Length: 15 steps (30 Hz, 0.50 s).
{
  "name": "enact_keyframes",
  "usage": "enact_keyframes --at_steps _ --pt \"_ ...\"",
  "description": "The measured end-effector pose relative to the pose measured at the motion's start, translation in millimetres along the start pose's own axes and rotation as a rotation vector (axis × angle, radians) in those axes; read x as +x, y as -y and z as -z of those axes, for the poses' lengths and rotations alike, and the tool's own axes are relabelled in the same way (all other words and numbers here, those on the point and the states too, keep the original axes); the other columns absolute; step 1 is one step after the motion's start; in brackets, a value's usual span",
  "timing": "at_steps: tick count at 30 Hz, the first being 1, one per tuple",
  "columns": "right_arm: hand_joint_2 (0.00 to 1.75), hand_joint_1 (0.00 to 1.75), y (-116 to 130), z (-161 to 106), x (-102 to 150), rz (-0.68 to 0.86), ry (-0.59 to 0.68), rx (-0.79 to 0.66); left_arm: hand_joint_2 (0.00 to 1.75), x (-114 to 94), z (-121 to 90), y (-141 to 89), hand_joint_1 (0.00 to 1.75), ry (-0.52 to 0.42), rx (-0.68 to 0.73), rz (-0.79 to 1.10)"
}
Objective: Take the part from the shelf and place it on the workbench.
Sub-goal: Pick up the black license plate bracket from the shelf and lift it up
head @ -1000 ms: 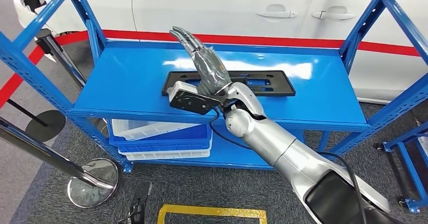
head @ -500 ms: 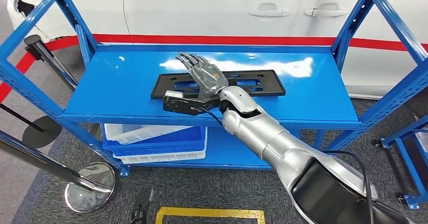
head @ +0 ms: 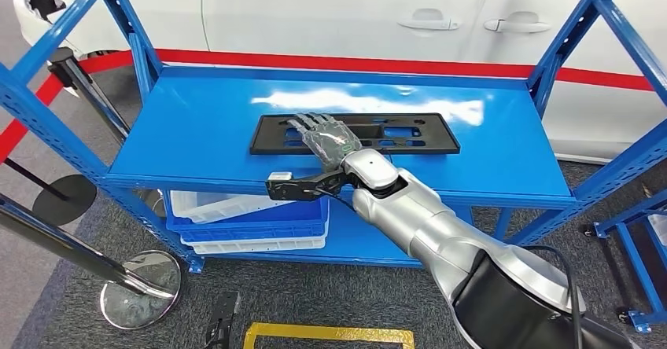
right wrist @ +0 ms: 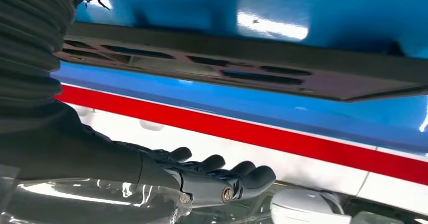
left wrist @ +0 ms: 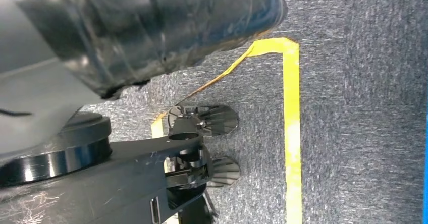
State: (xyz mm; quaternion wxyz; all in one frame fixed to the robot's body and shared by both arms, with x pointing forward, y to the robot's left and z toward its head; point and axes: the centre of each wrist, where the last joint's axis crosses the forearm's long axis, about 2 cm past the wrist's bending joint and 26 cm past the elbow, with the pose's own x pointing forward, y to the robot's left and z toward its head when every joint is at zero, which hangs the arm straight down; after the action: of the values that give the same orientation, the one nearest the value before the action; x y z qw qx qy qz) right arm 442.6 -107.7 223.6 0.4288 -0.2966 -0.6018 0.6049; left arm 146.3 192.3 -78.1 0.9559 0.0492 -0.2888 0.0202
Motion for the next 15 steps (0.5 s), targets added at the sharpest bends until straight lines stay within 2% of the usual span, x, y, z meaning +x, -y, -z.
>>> enact_keyframes --at_steps 9,15 --pt "1.75 0.0 -4 -1 -3 -0.04 -0.023 0.018 0.0 -1 0 1 0.0 -0.003 0.003 0.0" --pt "1.75 0.0 -9 -3 -11 -0.108 -0.098 0.005 0.0 -7 -2 0 0.0 -0.013 0.004 -0.002"
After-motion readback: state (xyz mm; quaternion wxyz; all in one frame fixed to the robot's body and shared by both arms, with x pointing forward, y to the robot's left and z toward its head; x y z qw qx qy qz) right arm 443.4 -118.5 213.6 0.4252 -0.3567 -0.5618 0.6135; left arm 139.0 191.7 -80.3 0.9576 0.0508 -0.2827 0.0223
